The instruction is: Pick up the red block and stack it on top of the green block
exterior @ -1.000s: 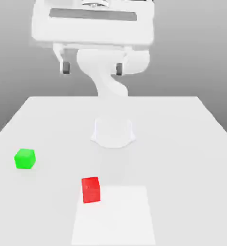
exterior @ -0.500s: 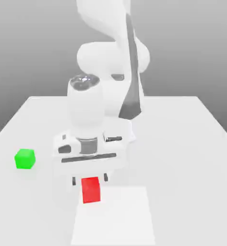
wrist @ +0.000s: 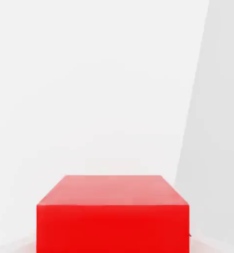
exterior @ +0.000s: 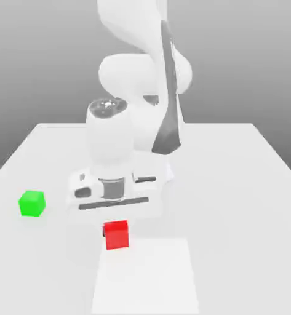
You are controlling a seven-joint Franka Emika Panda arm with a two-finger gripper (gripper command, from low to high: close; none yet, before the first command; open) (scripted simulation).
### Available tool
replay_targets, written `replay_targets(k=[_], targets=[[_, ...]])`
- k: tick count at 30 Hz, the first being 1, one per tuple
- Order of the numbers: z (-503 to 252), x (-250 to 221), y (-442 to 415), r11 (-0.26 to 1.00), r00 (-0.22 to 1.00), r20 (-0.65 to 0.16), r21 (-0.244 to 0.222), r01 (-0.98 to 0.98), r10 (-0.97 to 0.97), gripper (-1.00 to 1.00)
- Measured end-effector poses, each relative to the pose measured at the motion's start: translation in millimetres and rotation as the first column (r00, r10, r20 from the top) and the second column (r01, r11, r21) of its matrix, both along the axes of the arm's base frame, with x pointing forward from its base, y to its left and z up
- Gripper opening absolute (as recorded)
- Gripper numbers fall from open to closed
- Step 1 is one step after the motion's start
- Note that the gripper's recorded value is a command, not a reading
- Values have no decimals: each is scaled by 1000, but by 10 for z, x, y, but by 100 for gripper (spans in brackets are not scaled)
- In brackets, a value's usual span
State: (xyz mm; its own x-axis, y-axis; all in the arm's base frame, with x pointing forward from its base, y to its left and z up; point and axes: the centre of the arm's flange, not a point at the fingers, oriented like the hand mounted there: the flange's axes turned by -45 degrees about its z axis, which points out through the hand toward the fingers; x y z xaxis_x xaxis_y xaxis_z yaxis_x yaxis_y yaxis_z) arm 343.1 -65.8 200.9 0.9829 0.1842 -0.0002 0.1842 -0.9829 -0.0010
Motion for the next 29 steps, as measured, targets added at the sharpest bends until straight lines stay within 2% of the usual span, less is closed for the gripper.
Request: replay_targets(k=[4,7,10,14,18,19,25,26,29], targets=[[151,-131,-503,968,968,1,-3,250,-250,-100],[220,-318,-964,879,879,2,-4,476,-476,-100],[285,-584,-1412,733,733,3,-4,680,-680,-100],[367,-1041,-1940,466,466,3,-3,885,-885,-100],[440,-1586,-2360,152,152,1,-1,988,-988,-100],[404,-1650,-2406,114,114,1,1,994,-994,-100],[-76,-1682,-2440,84,84,-1,3,996,-996,-100],[-157,-1694,-2437,82,82,0,2,997,-997,100],[-157,-1694,-2437,82,82,0,2,997,-997,100]])
